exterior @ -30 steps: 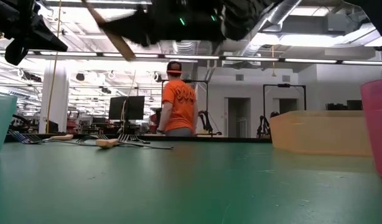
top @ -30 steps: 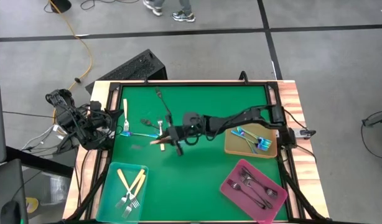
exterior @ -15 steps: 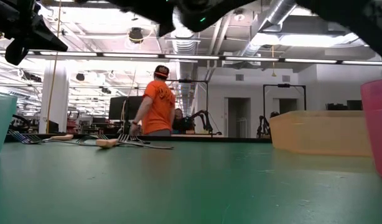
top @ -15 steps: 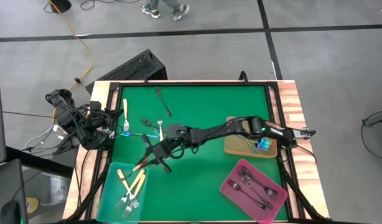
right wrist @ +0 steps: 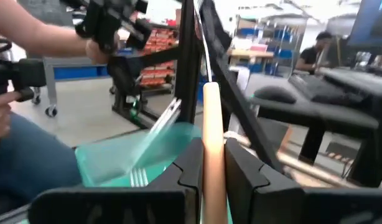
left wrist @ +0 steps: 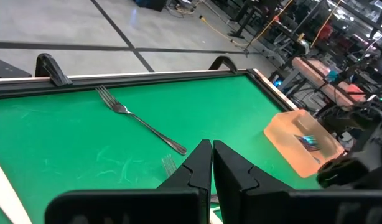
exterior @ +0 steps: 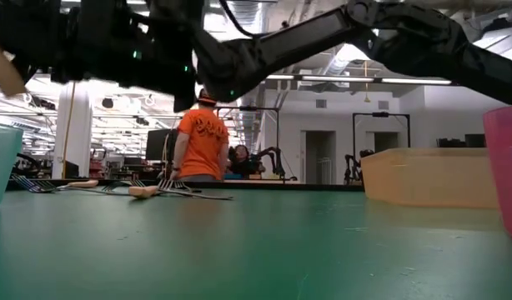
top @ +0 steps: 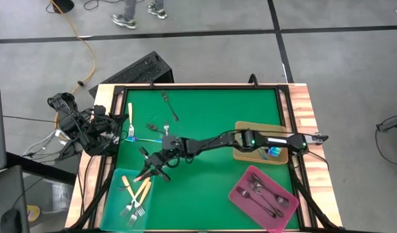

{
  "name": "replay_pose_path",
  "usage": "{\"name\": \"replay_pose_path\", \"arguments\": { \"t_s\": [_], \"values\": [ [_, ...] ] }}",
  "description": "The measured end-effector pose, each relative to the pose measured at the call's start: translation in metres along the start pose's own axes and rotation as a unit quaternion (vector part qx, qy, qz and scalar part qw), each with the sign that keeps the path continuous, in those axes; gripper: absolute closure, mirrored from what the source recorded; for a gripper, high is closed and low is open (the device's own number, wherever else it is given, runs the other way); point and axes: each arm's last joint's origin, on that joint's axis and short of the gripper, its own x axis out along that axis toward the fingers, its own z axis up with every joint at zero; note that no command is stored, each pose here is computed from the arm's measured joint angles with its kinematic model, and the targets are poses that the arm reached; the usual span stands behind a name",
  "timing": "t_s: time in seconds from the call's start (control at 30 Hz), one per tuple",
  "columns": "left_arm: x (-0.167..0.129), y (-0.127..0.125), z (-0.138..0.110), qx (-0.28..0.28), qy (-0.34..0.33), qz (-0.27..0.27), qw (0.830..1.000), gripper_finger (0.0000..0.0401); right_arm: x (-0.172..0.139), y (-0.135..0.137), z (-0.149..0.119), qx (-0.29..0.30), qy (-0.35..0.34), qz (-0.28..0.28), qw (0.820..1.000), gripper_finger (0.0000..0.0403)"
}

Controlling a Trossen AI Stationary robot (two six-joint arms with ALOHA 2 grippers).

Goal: Sort silverware by color (type)
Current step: Put the yellow fork into the blue bin

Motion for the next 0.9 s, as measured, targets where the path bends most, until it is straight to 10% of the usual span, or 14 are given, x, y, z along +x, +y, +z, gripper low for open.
{"name": "replay_pose_path", "arguments": {
  "t_s": [0.9],
  "values": [
    [0.007,0.007,-0.021,-0.031,0.007,0.018,0.999,0.0401,0.004,0.009,-0.032,0.024,0.068,0.006,0.997,0.0292]
  ]
}}
